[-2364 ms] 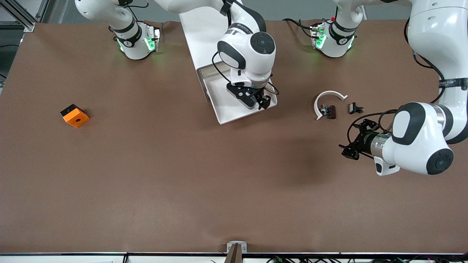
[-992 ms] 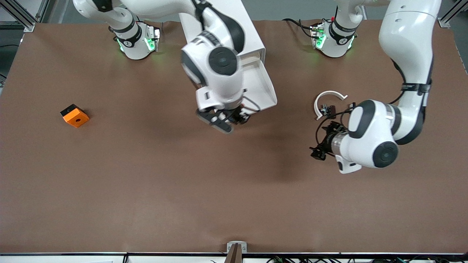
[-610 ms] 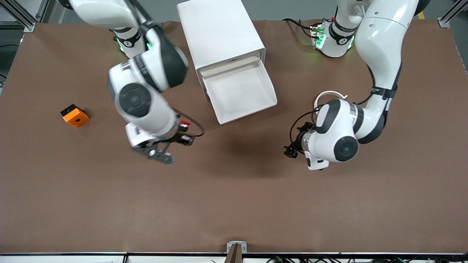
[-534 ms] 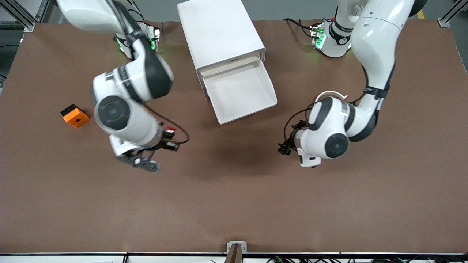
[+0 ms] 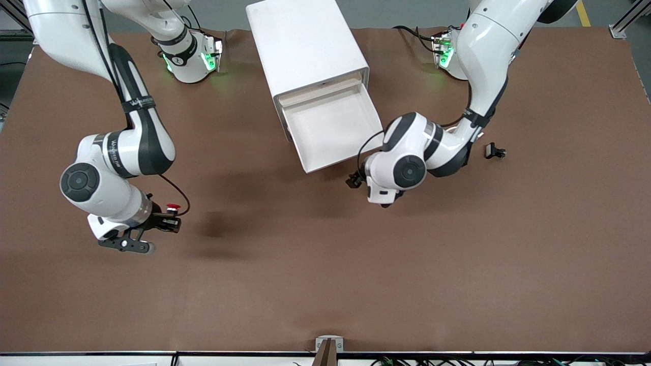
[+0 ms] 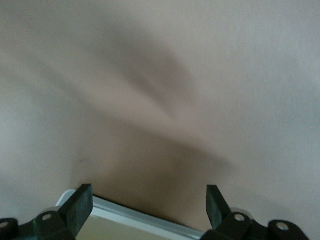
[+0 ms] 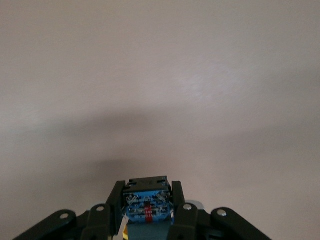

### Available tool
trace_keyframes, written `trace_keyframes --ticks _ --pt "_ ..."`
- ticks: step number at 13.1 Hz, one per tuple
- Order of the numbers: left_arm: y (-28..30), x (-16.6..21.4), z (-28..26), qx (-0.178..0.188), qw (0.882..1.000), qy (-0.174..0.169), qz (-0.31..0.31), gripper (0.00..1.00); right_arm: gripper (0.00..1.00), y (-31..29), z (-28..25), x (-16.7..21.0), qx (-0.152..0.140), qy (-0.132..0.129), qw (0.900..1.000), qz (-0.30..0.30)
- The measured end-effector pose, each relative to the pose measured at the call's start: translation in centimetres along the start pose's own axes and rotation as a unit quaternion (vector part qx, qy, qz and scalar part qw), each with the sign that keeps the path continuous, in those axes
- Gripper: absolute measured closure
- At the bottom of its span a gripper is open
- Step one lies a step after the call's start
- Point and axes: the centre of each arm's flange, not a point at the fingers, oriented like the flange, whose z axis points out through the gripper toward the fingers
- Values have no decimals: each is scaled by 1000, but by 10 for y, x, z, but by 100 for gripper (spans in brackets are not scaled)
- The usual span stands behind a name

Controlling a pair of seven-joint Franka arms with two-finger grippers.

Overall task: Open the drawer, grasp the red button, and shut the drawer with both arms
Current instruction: 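Push the drawer shut with the left gripper while the right gripper carries the button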

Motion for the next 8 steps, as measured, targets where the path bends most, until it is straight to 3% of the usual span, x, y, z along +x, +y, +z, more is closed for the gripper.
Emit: trace_keyframes --ticks 4,8 --pt "-21 -75 32 17 998 -2 53 0 59 72 51 -21 4 43 999 -5" --pt "-46 -133 69 44 996 -7 82 0 59 120 74 -34 0 38 999 25"
